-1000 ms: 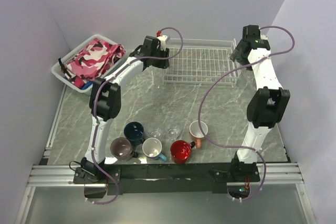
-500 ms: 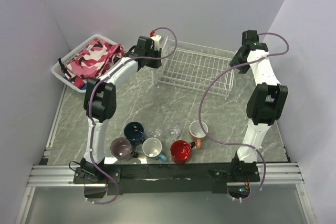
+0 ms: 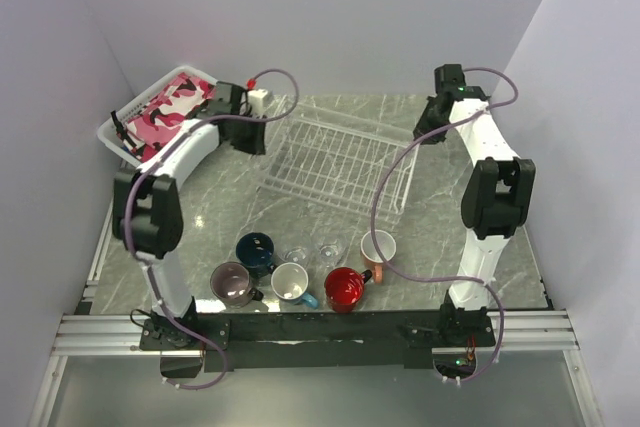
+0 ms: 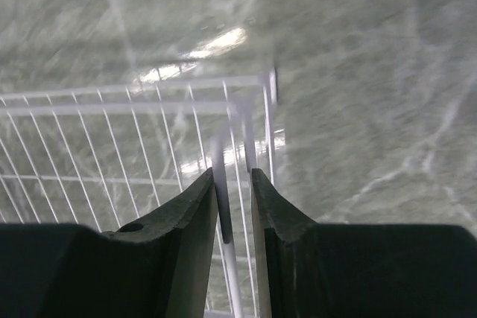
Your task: Load the cups into the dish rack
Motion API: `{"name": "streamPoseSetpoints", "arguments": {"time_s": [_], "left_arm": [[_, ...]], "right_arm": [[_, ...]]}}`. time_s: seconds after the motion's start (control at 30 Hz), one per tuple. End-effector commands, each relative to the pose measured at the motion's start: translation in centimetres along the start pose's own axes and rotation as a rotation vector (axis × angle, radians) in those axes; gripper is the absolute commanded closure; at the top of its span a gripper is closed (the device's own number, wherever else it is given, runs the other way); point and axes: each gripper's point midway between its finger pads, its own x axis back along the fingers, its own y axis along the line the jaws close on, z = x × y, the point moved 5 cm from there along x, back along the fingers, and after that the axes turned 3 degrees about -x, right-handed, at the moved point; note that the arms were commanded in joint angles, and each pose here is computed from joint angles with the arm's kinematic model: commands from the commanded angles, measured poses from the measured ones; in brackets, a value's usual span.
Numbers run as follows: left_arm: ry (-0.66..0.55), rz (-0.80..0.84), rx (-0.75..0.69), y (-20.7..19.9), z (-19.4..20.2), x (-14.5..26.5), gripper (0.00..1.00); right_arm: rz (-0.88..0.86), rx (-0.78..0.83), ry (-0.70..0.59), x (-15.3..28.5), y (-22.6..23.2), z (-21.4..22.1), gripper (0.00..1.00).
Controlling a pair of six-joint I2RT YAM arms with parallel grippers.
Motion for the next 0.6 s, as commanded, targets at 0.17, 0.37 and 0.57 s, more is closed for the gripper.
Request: {"name": "streamPoseSetpoints", "arguments": {"time_s": [0.17,0.37,0.57], "left_arm": [[0.046,0.151,-0.097,-3.3,5.4,10.3,0.71],[0.074,0.203,-0.099,-4.2,7.2,11.0,0.34],[0.099,0.214,-0.095,-4.4,8.0,11.3,0.37]], "right_arm": [[-0.125,0.107,0.023,0.4,5.1,2.1,0.71],[-0.187,0.098,0.042,0.2,6.5,1.8,0.72],[-0.244,0.096,0.06,-0.1,8.1,1.8,0.72]]}}
